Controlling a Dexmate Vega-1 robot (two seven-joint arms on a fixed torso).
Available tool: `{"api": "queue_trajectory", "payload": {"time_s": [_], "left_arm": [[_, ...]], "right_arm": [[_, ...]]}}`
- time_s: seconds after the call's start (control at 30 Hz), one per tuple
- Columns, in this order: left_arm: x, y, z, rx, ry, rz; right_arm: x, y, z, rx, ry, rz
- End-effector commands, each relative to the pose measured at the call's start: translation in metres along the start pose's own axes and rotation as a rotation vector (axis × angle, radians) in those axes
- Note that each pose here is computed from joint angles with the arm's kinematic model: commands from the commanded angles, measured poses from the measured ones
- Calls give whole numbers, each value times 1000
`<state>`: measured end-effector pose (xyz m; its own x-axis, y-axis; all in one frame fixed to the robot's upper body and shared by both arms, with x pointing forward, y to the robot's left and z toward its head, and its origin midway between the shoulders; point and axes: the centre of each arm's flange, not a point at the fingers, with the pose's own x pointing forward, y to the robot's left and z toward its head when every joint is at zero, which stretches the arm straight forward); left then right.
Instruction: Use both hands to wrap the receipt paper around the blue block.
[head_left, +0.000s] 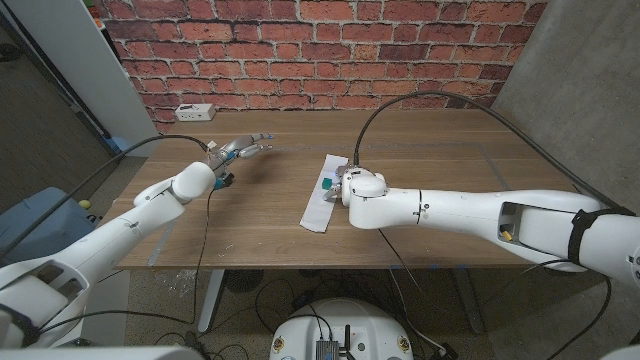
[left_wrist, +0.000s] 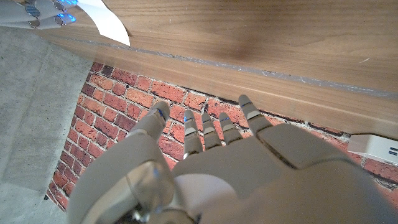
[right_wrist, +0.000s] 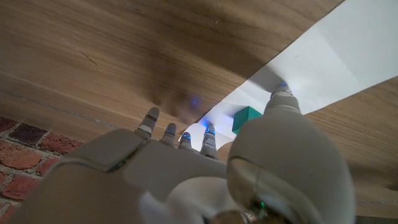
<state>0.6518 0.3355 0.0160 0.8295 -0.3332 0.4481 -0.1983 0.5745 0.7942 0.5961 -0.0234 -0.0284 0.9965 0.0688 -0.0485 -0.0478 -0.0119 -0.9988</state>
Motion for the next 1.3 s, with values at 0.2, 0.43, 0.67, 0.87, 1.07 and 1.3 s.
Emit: {"api": "queue_trajectory", "payload": {"time_s": [0.2,0.43,0.67,0.87,1.07,1.3], "left_arm": [[-1,1,3,-1,-4,3],[-1,-1,5,-7,-12,-7],[-3,-3,10,-2,-14,-13],[-7,-4,12,6,-5,-9],[-7,-3,16,27,-8,3],[-6,-6,25,104,-32,13]], "right_arm": [[8,2,0,-235,-91,77],[-2,4,5,-350,-200,27],[-15,-2,13,-482,-281,-5],[-13,-7,11,-396,-317,-37],[-15,-14,7,-285,-352,-102],[-18,-22,1,-183,-379,-170]]}}
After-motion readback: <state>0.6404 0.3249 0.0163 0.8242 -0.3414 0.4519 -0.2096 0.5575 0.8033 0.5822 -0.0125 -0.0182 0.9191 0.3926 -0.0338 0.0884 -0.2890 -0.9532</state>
